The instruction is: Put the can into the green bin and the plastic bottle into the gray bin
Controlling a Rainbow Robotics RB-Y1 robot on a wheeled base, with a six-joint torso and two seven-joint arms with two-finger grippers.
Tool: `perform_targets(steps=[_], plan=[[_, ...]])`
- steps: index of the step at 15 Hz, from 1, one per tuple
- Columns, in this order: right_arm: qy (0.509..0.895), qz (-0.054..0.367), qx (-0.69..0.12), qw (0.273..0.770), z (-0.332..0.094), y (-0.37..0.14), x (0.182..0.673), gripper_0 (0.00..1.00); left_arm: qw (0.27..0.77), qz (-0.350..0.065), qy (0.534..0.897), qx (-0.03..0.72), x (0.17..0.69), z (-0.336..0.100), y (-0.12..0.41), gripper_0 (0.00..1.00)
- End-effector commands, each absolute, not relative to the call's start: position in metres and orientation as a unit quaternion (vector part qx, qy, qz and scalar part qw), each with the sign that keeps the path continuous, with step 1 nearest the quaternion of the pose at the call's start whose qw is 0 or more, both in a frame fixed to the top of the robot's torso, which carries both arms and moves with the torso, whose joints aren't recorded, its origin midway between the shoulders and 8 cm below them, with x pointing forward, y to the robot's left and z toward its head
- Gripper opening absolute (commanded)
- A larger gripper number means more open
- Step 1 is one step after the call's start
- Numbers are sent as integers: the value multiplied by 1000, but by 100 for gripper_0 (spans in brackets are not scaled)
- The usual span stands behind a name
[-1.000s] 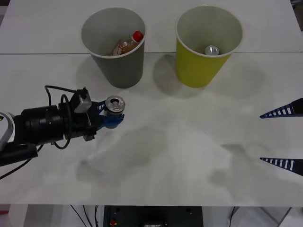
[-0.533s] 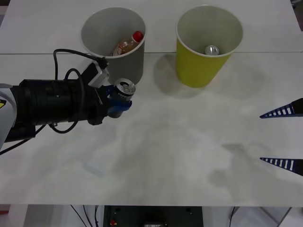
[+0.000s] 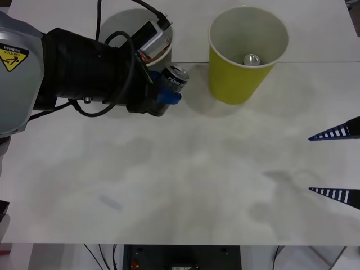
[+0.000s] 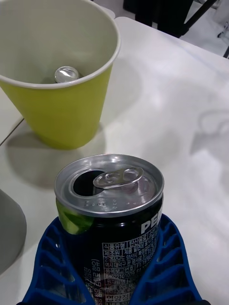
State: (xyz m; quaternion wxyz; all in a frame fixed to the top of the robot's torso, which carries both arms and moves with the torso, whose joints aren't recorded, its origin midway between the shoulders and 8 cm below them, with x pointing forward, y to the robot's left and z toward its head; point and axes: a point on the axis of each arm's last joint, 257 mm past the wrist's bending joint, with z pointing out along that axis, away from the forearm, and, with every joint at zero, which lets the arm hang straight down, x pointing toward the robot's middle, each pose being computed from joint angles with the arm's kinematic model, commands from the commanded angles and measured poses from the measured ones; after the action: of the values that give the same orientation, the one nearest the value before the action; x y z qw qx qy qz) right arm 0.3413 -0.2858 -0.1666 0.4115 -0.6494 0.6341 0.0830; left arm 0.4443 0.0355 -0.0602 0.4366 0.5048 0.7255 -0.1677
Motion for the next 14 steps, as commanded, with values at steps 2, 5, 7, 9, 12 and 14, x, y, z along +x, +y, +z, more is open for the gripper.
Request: perform_targets(steps=[2, 5, 7, 9, 12, 14], plan=[[634, 83, -649, 411, -167, -286, 341, 100, 426, -175, 729, 506, 469, -38, 11, 0], [634, 83, -649, 411, -167, -286, 341, 100, 411, -163, 737, 511, 492, -23, -6, 0], [634, 83, -649, 411, -167, -286, 341, 100, 406, -157, 742, 510, 506, -10, -15, 0], [634, 83, -649, 411, -167, -286, 341, 100, 406, -164, 750, 496, 519, -2, -24, 0], [634, 83, -649, 411, -167, -286, 341, 100, 408, -161, 755, 487, 533, 7, -42, 0], [634, 83, -649, 411, -167, -286, 341, 100, 409, -160, 760, 479, 544, 14, -52, 0]])
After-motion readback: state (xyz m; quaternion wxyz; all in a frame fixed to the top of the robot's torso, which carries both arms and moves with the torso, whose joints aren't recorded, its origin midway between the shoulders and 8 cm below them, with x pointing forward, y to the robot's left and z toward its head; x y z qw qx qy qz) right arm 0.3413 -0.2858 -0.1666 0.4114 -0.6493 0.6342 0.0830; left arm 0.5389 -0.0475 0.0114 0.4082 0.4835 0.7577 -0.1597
